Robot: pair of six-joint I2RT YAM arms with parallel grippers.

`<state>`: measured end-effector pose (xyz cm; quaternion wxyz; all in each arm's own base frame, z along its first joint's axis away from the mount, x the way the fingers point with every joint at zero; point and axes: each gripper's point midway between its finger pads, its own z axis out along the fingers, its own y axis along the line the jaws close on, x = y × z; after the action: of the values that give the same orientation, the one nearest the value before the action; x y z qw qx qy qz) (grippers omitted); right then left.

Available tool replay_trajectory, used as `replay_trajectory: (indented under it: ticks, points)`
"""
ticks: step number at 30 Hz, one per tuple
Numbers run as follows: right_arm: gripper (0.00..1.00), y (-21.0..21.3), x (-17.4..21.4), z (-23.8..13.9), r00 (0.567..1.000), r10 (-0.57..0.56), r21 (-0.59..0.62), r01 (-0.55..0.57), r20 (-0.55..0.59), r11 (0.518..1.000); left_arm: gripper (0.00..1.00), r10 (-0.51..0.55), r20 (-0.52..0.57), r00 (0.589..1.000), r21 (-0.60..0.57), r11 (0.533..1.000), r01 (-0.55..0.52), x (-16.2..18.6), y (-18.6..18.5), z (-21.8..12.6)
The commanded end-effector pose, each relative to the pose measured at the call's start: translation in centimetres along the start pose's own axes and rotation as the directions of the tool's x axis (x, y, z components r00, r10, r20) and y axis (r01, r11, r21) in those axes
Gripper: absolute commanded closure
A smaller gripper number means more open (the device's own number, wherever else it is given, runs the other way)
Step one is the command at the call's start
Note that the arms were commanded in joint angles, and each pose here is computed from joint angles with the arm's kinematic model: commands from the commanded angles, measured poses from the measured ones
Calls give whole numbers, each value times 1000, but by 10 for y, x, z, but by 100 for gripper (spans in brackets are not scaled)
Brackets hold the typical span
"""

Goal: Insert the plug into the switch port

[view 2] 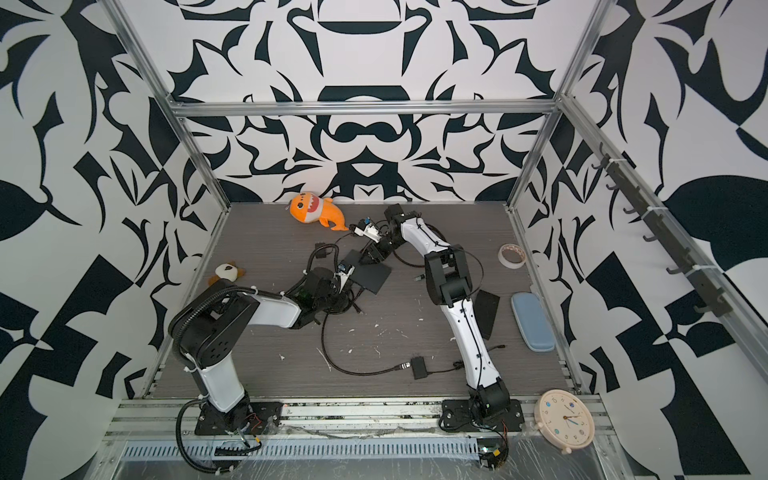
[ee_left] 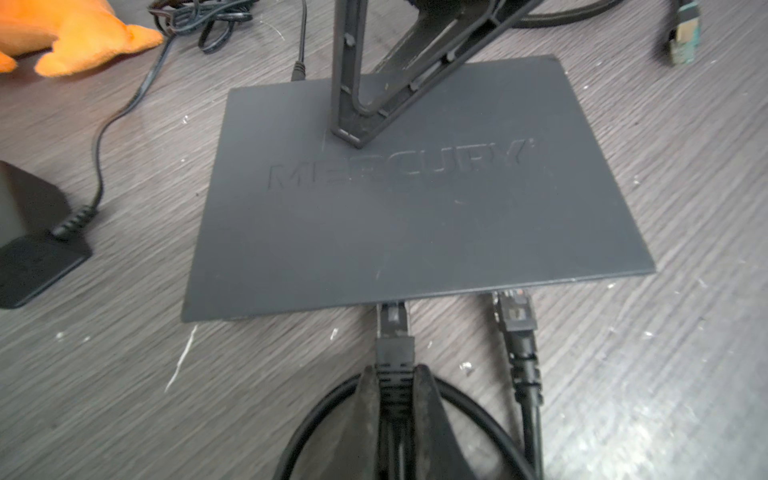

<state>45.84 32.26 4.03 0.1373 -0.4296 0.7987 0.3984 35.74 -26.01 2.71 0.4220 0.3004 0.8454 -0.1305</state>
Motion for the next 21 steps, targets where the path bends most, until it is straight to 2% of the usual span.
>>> replay_trajectory:
  ticks: [1, 4, 7, 13, 18, 21]
  points:
    - [45, 52, 17, 21, 972, 201, -88, -212, -125, 973, 100, -16, -34, 999, -23, 1000, 16, 13, 14, 1]
    - [42, 30, -1, -5, 972, 231, 11, -231, -51, 973, 100, -14, -41, 999, -3, 1000, 14, 14, 11, -2]
    - [40, 18, 0, -24, 970, 242, 64, -240, -34, 969, 100, -12, -53, 999, 17, 1000, 13, 19, 7, -1]
    - [39, 13, 38, -18, 957, 232, 86, -220, -173, 972, 100, -8, -67, 998, 37, 999, 10, 25, 4, 2]
    - [44, 32, 68, 1, 928, 212, 5, -221, -305, 975, 100, -3, -54, 999, 42, 999, 5, 21, 3, 5]
    - [47, 57, 82, 12, 908, 159, -62, -198, -387, 978, 100, 5, -44, 999, 58, 998, -2, 17, 1, 9]
